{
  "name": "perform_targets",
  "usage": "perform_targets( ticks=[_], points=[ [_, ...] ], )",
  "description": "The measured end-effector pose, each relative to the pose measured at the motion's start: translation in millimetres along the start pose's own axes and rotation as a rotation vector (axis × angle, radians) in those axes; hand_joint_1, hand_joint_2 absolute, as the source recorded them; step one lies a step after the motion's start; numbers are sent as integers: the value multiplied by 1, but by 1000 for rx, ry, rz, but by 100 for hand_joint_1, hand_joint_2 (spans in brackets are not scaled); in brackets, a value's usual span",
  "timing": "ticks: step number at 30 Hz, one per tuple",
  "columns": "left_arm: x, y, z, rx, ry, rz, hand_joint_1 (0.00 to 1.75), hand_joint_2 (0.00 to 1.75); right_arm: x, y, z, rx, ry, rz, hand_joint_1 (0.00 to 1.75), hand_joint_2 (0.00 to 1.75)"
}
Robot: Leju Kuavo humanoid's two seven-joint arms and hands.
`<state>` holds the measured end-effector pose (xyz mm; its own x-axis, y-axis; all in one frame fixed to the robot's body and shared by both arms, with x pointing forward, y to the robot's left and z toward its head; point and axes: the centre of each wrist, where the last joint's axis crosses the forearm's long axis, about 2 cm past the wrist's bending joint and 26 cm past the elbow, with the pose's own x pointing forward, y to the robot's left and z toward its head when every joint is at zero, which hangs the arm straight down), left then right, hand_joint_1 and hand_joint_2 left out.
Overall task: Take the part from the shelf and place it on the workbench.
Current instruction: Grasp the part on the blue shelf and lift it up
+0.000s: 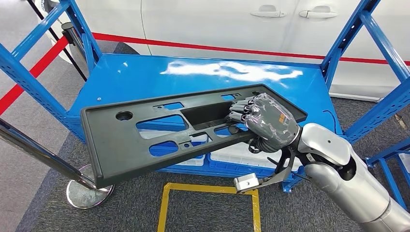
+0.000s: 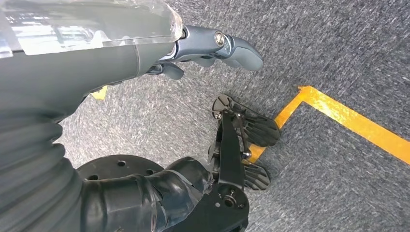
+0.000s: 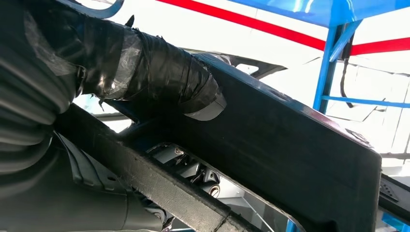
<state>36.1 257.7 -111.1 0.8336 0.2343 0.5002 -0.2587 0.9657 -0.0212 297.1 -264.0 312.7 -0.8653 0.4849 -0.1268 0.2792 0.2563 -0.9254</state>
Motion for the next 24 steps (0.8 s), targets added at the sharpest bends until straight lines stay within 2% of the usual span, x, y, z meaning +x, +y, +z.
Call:
perform_targets(
  ticks=[24],
  points=[
    [1, 5, -1, 41, 16, -14, 0, 175, 4, 6, 11, 26, 8, 49, 175, 175]
  ],
)
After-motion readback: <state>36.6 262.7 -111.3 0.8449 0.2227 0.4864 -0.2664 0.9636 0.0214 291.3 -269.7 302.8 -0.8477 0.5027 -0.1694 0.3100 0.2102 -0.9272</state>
